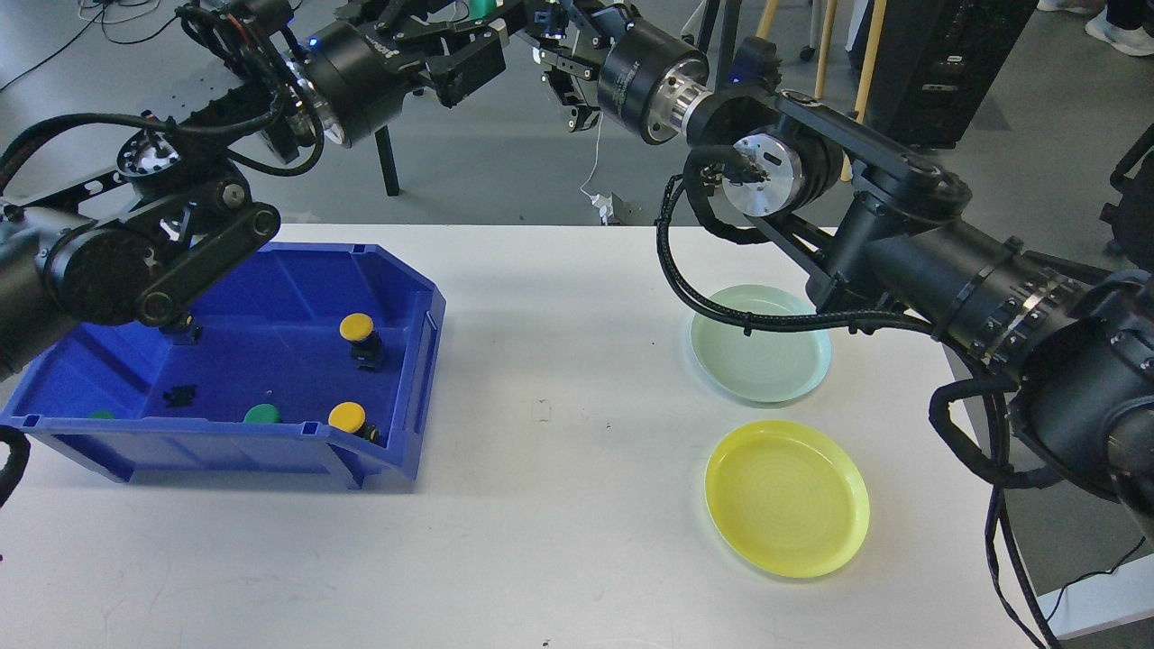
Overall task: Pass button and place on color plate
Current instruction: 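Carry the green button with the right gripper over the pale green plate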
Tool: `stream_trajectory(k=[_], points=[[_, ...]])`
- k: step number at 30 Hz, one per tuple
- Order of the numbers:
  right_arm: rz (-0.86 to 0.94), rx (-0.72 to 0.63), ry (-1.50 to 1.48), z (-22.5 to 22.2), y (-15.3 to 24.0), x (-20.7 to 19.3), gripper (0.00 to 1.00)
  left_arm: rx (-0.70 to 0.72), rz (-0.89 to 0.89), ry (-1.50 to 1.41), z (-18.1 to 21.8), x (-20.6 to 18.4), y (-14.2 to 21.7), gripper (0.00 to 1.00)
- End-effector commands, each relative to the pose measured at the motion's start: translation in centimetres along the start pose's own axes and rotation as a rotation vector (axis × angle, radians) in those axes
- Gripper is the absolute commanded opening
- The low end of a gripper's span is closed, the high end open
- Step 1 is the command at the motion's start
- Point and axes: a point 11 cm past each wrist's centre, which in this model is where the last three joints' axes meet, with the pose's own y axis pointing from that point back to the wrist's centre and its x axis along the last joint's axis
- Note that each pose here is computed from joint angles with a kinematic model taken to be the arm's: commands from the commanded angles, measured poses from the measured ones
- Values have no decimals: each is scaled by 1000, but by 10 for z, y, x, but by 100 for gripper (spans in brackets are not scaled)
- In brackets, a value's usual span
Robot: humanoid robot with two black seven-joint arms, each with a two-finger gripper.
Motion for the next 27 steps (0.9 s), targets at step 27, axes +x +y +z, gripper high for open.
stream_trajectory(k=[27], points=[[440,-508,116,159,214,201,17,119,97,175,-45,42,34,100]])
